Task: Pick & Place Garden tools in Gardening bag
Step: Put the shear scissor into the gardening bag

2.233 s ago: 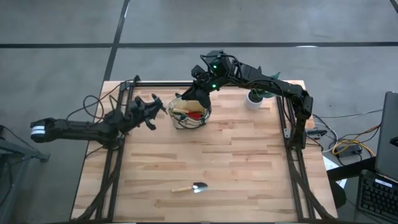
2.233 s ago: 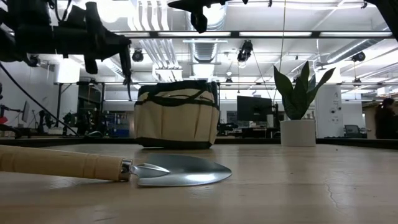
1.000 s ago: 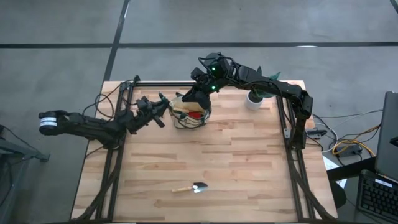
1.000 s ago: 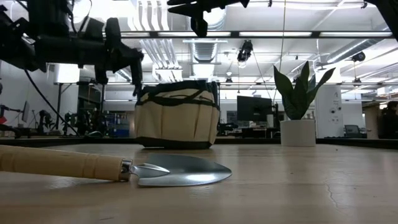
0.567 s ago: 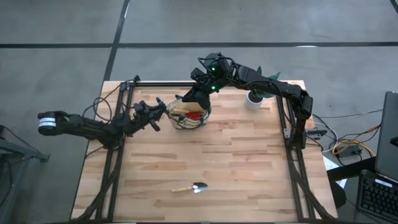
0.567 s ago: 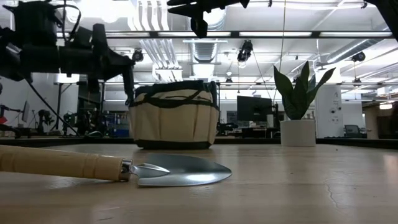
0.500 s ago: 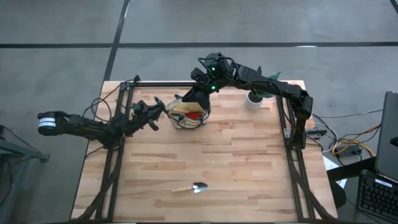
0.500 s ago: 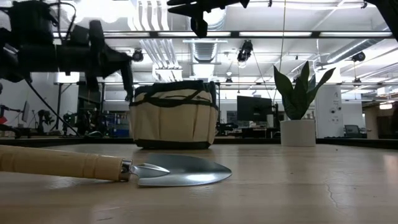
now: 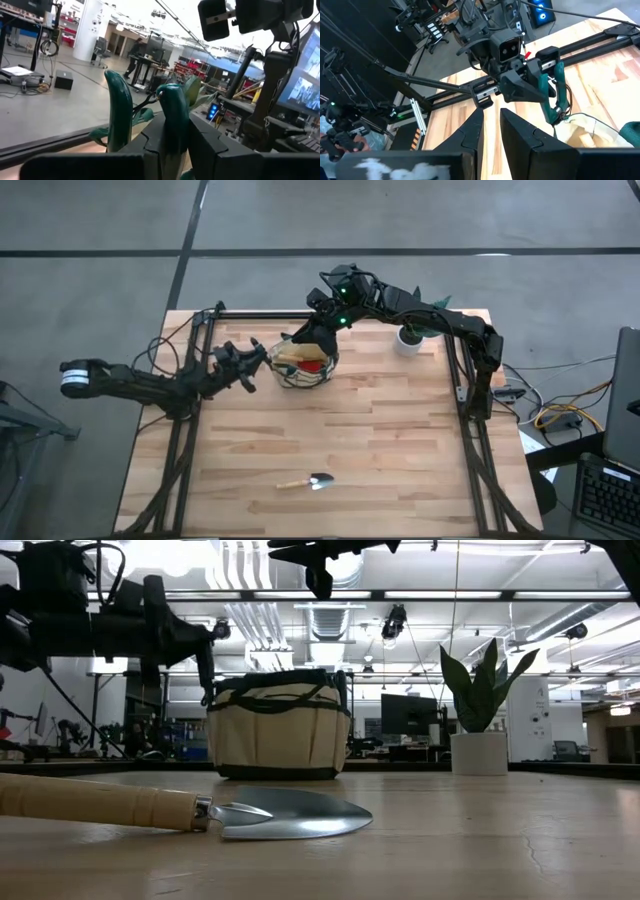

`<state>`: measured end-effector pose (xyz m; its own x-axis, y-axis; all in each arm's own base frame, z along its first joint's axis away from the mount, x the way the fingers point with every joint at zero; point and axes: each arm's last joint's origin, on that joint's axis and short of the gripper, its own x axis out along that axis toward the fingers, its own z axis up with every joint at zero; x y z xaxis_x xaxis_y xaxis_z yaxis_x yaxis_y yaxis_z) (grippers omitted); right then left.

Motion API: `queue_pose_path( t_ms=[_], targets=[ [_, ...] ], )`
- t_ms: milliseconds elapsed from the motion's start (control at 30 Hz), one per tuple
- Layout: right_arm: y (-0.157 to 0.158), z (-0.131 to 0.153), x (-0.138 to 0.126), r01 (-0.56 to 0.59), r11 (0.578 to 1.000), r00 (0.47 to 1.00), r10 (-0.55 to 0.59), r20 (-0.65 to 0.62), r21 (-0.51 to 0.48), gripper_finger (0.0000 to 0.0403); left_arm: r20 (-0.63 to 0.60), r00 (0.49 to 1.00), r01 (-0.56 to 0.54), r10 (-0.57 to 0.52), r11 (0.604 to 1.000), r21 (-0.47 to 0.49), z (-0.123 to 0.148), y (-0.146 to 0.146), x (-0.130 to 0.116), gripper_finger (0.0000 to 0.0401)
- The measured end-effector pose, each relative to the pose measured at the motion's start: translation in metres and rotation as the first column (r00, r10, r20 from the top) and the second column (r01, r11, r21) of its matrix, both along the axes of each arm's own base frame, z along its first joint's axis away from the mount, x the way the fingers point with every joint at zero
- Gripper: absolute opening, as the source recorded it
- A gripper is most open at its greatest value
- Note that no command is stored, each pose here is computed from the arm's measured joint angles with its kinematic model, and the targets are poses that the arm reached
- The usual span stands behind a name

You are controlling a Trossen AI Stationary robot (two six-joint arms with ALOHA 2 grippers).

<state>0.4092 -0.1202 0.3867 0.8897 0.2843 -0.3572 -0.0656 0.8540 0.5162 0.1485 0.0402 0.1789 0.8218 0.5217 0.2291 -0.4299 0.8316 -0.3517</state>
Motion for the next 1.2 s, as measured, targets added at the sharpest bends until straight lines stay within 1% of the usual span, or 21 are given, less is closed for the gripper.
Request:
queue_pose_path(
  t_ms=[167,300,567,700,800,867,967,1033,1100,1200],
  targets=[
    [0.000,0.000,0.000,0.000,1.000,1.000,0.000,0.001,0.000,0.0057,-0.068,0.998,0.000,-0.002,1.000,-0.021,-0.003,0.001,0.004,0.0074],
    [0.000,0.000,0.000,0.000,1.000,1.000,0.000,0.001,-0.001,0.0057,-0.034,0.999,0.012,-0.014,0.998,-0.070,-0.001,0.001,0.006,0.0082],
    [0.000,0.000,0.000,0.000,1.000,1.000,0.000,0.001,-0.001,0.0056,-0.049,0.999,0.002,-0.005,0.997,-0.072,0.000,0.002,0.008,0.0084],
    [0.000,0.000,0.000,0.000,1.000,1.000,0.000,0.001,-0.001,0.0056,-0.032,0.999,0.030,-0.033,0.996,-0.084,0.004,0.002,0.011,0.0085],
    [0.000,0.000,0.000,0.000,1.000,1.000,0.000,0.000,0.000,0.0056,0.010,0.997,0.082,-0.081,0.989,-0.123,0.008,0.001,0.013,0.0085],
    [0.000,0.000,0.000,0.000,1.000,1.000,0.000,0.000,0.000,0.0056,-0.007,0.995,0.098,-0.100,0.982,-0.162,0.007,0.001,0.016,0.0085],
    [0.000,-0.001,0.000,0.001,1.000,1.000,-0.001,-0.001,0.001,0.0056,-0.055,0.992,0.097,-0.118,0.950,-0.296,-0.003,0.002,0.018,0.0085],
    [0.000,-0.001,0.000,0.001,1.000,1.000,-0.001,-0.001,0.001,0.0056,-0.024,0.992,0.104,-0.121,0.926,-0.363,-0.004,0.002,0.018,0.0085],
    [0.000,-0.001,0.000,0.001,1.000,1.000,-0.001,-0.001,0.002,0.0056,0.017,0.992,0.118,-0.121,0.913,-0.389,-0.002,0.002,0.019,0.0085],
    [0.001,-0.001,0.001,0.000,1.000,1.000,0.000,-0.001,0.003,0.0057,0.077,0.989,0.148,-0.128,0.913,-0.380,0.006,0.002,0.020,0.0085]
  ],
)
